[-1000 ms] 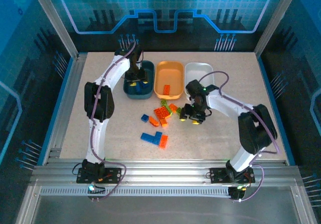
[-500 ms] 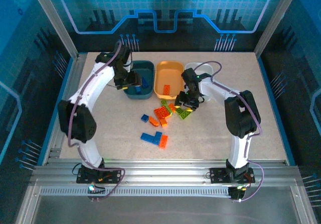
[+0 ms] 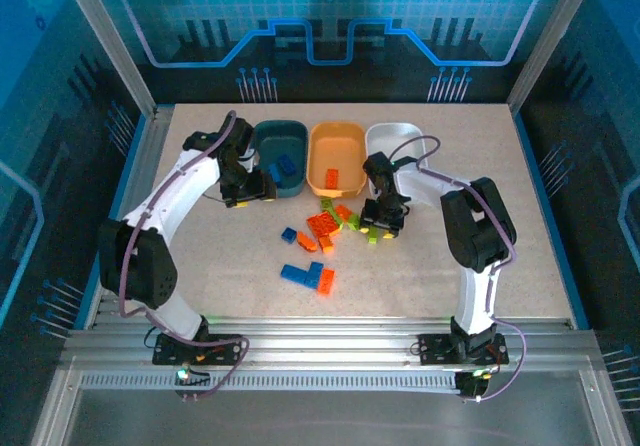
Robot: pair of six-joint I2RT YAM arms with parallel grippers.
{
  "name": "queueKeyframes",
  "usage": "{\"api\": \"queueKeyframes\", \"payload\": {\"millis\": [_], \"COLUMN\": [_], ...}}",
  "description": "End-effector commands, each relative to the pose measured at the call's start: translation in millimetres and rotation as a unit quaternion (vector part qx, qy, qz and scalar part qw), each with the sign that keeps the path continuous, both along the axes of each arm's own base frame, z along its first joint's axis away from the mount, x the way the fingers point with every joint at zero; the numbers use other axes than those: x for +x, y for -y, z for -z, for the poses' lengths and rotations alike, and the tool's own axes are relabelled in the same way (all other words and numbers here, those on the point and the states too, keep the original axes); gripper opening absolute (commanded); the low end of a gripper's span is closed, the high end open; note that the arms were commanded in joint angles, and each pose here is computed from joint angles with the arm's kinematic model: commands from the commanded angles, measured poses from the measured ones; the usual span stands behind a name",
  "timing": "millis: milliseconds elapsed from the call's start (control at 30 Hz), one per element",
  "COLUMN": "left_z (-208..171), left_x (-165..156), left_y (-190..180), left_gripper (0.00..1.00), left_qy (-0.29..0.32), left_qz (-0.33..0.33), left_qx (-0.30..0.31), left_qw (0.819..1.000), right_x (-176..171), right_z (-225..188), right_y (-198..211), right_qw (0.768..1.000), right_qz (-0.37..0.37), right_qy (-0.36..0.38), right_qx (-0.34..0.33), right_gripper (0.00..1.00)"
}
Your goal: Sort the legos into containers by color
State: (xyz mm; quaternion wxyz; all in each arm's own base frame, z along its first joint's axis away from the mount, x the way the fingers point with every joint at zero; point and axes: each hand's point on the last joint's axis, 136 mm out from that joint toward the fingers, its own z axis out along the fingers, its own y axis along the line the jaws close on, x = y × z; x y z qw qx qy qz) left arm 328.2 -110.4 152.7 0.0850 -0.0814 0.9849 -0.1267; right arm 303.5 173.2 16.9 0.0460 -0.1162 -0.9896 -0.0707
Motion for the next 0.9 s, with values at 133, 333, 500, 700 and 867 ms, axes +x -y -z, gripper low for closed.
{"api": "queueKeyframes", "payload": {"millis": [133,333,500,700,867], "left_z": [-8.0,-2.5,0.0,-3.2,0.9], "left_x": [-13.7,-30.6,-40.7,-47.3,-52.5], "left_y": [2.4,-1.1,-2.4,-5.5,-5.9], "left_gripper": [0.65,0.66,0.66,0.67,0.67], "left_qy": [0.017,0.014,0.015,0.026,0.022], "left_qz": [0.020,0.024,0.029,0.034,0.031], "left_qx": [-0.020,-0.020,-0.022,-0.019,-0.024], "left_qw": [0.999,0.999,0.999,0.999,0.999], "right_x": [-26.1,-22.5,-16.0,-19.6,0.8], "right_z": [-6.5,-28.1,-47.5,-89.5,-131.7], "right_y": [12.8,5.8,-1.8,-26.7,-9.5], "right_qw": [1.000,0.999,0.997,0.994,0.991], "right_qz": [0.008,-0.026,-0.049,-0.061,-0.023], "right_qy": [-0.007,0.034,0.058,0.083,0.125], "right_qx": [-0.024,-0.030,-0.028,0.030,0.047], "right_gripper": [0.38,0.22,0.13,0.12,0.13]}}
